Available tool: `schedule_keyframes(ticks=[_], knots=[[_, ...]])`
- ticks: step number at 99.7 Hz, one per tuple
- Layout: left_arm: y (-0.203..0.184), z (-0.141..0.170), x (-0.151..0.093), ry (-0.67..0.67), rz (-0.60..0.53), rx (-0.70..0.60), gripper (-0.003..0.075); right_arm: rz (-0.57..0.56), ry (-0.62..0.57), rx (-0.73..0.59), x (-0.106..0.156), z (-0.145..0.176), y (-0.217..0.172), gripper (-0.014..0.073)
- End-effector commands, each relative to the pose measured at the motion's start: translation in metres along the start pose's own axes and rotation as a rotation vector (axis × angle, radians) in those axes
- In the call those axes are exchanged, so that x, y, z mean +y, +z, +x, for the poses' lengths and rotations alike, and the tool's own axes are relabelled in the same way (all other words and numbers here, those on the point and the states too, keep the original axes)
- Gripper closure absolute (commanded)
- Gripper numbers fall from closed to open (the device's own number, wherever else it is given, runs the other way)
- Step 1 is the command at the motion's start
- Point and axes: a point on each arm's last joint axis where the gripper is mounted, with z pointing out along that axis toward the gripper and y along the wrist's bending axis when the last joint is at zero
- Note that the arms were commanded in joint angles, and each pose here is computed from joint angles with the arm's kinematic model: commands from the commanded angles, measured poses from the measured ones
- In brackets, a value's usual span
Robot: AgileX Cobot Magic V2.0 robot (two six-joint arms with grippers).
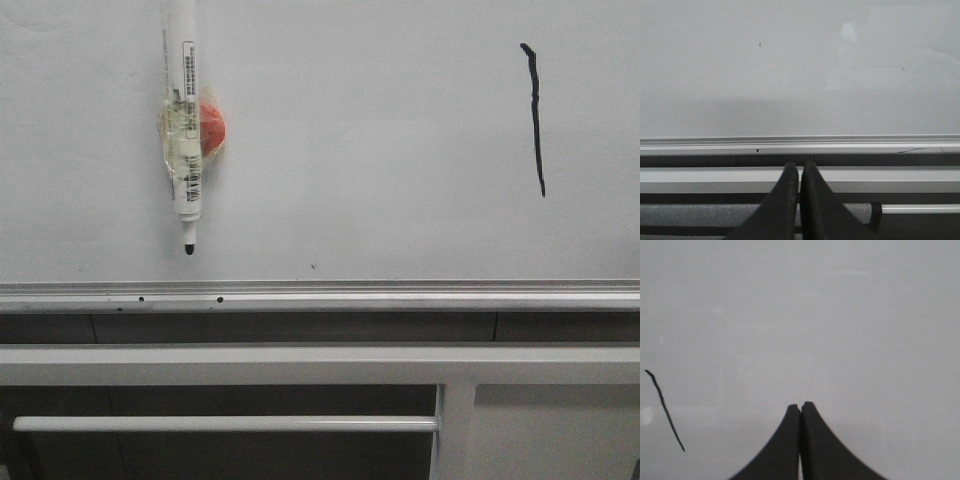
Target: Write number 1 on whiteboard
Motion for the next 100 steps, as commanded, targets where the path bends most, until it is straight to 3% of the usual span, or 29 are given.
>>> schedule_keyframes(ticks=[1,22,45,60,100], knots=[[-0.001,-0.005,0.0,-0.007,0.008,-0.087,0.0741,0.036,0.032,0.025,-0.002,0.009,-0.005,0.0659],[-0.001,-0.005,0.0,-0.007,0.008,-0.087,0.0741,0.071,0.04,0.239,-0.003,0.029,-0.008,0.0659],[-0.001,-0.005,0.0,-0.007,0.008,-0.087,0.0741,0.191,0.042,0.297,-0.01,0.034,-0.011,0.0659],[-0.001,-0.005,0.0,-0.007,0.008,-0.087,0.0741,0.199,0.049,0.391,-0.01,0.042,-0.014,0.0659],[-0.001,-0.005,0.0,-0.007,0.008,-0.087,0.0741,0.202,-0.035,0.4,-0.011,0.042,-0.014,0.0659]])
